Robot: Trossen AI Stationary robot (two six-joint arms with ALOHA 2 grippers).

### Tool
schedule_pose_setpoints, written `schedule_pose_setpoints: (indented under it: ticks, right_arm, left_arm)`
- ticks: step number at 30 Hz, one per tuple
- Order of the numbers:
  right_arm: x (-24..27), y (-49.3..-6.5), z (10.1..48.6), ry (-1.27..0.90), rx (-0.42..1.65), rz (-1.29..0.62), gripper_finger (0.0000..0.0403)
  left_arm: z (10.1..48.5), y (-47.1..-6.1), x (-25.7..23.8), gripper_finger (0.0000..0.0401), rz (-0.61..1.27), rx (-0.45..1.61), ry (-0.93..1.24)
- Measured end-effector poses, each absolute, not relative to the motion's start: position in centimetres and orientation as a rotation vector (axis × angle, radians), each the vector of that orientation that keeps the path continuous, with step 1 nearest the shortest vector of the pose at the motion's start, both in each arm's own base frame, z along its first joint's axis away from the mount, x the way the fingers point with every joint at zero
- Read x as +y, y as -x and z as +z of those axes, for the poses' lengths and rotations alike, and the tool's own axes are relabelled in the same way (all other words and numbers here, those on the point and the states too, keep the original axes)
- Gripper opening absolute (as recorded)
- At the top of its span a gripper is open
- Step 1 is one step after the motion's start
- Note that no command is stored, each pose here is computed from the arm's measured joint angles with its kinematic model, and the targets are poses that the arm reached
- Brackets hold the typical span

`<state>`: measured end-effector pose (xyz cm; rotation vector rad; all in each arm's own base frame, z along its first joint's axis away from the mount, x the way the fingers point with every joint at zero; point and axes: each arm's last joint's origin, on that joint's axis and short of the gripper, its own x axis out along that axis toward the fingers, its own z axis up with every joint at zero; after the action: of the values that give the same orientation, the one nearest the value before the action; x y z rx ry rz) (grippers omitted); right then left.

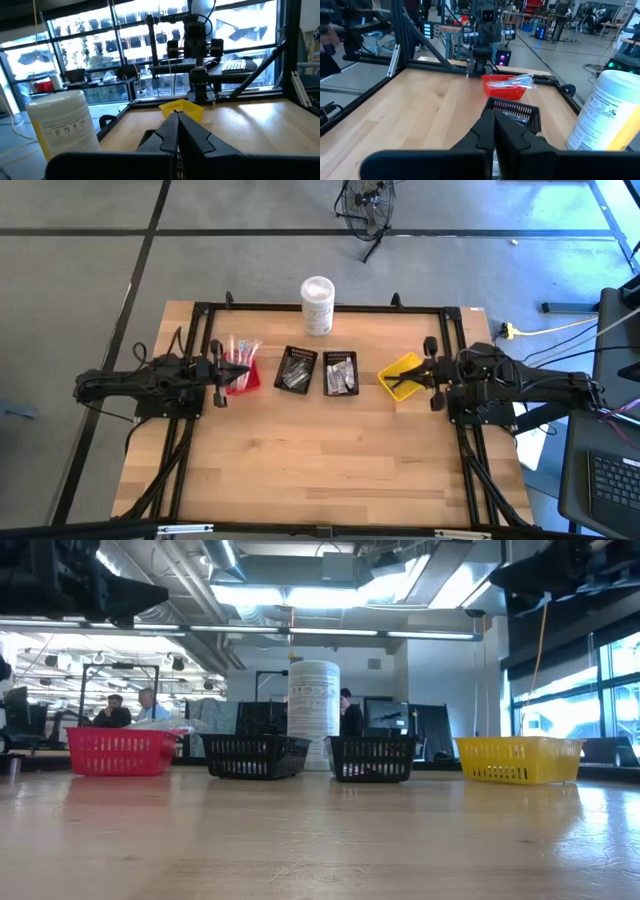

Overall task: Pick & Place Travel size toiletries
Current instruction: Return to Home Position

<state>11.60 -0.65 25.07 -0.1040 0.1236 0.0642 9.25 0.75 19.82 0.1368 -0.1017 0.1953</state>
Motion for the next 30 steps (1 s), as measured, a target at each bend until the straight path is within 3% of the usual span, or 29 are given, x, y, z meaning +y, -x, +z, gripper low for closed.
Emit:
schedule_pose_setpoints:
  ticks: [7, 30]
  right_arm:
    - [-0.6, -10.9, 24.3, 0.097, 0.096, 0.063, 0.001]
    - [-0.6, -10.4, 20.1, 0.033, -0.011, 0.048, 0.0009]
  left_arm:
    - [17.7, -9.6, 0.8, 0.0003, 0.196, -0.108, -0.136]
    - [17.9, -9.6, 0.8, 0.0005, 0.198, -0.123, -0.151]
